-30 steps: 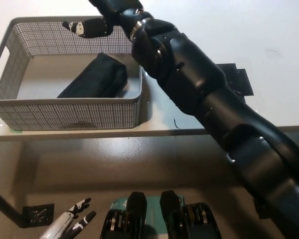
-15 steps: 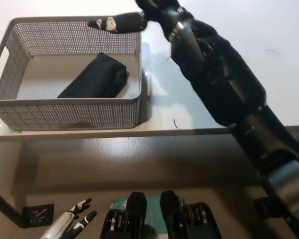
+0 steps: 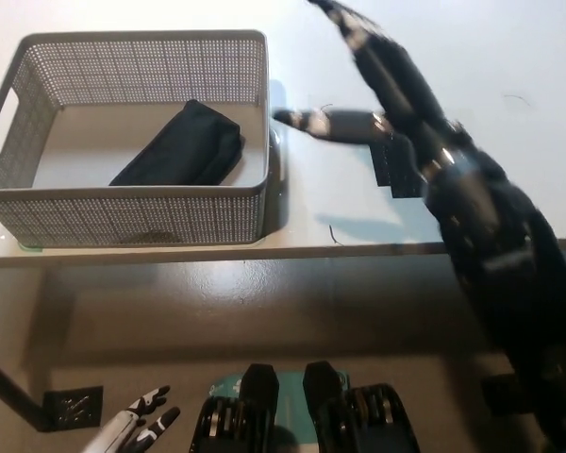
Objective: Use the right hand to pick up the pencil case on the right hand side and put it into a grey container on the left side
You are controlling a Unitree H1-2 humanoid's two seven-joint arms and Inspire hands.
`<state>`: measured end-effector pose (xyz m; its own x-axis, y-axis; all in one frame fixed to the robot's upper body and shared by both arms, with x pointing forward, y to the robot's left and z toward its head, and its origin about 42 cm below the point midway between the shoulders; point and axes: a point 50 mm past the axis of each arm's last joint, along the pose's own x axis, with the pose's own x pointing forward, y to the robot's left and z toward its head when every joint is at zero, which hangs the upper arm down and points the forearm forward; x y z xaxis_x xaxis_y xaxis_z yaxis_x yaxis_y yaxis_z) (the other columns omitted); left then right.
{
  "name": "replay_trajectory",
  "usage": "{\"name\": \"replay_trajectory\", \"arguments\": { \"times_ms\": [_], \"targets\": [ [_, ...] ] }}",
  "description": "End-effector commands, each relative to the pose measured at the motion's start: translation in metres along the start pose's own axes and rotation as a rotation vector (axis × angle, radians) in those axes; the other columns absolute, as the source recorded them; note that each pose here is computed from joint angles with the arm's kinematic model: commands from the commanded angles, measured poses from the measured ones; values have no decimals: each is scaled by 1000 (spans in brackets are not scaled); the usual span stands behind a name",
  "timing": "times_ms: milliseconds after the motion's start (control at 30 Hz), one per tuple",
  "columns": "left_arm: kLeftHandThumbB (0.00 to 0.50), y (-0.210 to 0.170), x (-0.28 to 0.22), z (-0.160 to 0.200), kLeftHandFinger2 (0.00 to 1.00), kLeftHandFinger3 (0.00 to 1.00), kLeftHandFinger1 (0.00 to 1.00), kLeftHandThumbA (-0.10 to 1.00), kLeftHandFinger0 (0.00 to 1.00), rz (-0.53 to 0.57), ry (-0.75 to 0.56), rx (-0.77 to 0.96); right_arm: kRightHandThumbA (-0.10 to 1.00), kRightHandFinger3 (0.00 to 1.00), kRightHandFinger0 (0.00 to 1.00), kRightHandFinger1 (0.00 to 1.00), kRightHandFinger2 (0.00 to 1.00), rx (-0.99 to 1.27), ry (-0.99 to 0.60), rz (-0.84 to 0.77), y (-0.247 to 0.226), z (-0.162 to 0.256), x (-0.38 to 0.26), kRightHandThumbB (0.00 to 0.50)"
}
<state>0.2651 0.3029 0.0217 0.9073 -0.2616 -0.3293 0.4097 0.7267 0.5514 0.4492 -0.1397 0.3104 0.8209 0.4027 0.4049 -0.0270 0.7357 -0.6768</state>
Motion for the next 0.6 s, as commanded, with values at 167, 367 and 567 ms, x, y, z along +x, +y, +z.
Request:
{"name": "replay_trajectory", "arguments": {
  "times_ms": [167,367,567],
  "targets": [
    [372,2,-18,-25,1000,1000,1000,1000,1000,34,36,2,1000,1000,1000,1000,1000,491,7,-355,-60,-29,-225,416],
    [319,0,-20,-31,1000,1000,1000,1000,1000,50,60,-49,1000,1000,1000,1000,1000,499,248,-287,-5,-77,-295,357],
    [274,2,-21,-36,1000,1000,1000,1000,1000,79,63,-90,1000,1000,1000,1000,1000,512,519,-188,49,-125,-353,414]
  ]
}}
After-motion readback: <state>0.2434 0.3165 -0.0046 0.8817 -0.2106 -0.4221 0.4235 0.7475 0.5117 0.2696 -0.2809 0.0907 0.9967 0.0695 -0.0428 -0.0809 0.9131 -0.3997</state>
